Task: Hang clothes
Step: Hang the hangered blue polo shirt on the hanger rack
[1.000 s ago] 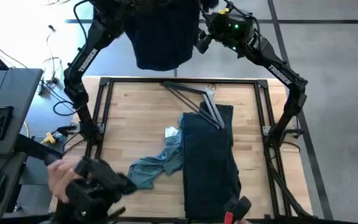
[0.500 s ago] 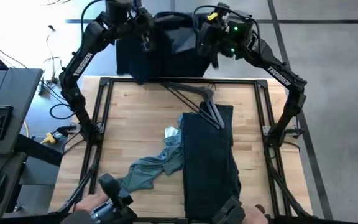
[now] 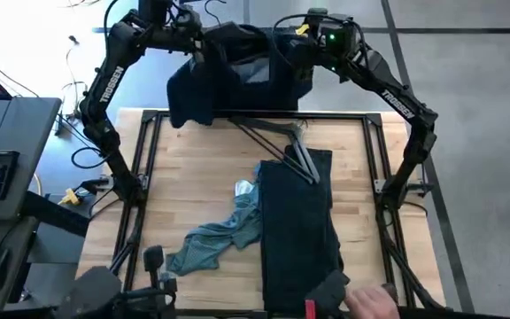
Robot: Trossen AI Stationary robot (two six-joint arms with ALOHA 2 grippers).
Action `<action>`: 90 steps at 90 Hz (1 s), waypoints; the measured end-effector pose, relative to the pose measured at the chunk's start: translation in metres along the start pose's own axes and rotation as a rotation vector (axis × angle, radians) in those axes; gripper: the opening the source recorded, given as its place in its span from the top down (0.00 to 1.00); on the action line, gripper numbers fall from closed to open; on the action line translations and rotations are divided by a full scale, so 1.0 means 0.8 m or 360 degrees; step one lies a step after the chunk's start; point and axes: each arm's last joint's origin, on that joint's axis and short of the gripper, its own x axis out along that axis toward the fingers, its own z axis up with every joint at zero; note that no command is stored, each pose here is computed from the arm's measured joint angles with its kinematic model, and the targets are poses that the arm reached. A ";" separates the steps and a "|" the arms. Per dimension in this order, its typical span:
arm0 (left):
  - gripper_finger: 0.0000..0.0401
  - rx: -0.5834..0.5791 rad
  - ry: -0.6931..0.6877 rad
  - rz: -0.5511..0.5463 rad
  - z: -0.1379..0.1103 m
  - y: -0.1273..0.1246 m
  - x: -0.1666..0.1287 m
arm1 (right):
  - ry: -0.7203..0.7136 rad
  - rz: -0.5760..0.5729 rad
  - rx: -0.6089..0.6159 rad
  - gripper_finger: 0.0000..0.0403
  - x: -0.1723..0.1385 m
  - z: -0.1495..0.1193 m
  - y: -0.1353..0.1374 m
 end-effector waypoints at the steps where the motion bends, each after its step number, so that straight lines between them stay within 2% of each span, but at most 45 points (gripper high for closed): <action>1: 0.92 -0.0004 0.0001 -0.0002 0.000 0.000 0.000 | -0.0013 0.0001 0.0001 0.47 0.000 0.000 0.000; 16: 0.92 -0.0027 -0.0030 -0.0118 -0.002 0.000 -0.002 | -0.0097 0.0080 -0.0018 0.47 0.014 0.003 0.009; 27: 0.92 -0.0024 -0.0036 -0.0141 -0.001 -0.003 -0.001 | -0.0098 0.0122 -0.0026 0.47 0.028 0.004 0.019; 36: 0.92 -0.0032 -0.0035 -0.0163 -0.002 -0.004 -0.001 | -0.0044 0.0070 0.0003 0.49 0.040 0.007 0.024; 44: 0.92 -0.0043 -0.0028 -0.0178 -0.003 -0.004 -0.001 | -0.0017 0.0039 0.0046 0.59 0.045 0.009 0.026; 56: 0.90 -0.0021 -0.0019 -0.0165 -0.003 -0.004 -0.001 | 0.0002 0.0036 0.0147 0.86 0.045 0.008 0.026; 70: 0.82 0.0148 0.0056 0.0014 -0.004 0.000 0.000 | 0.0088 0.0013 0.0184 0.85 0.046 0.003 0.026; 90: 0.71 0.0566 0.0279 0.0532 -0.001 0.016 -0.004 | 0.0210 -0.0033 0.0398 0.85 0.040 -0.019 0.013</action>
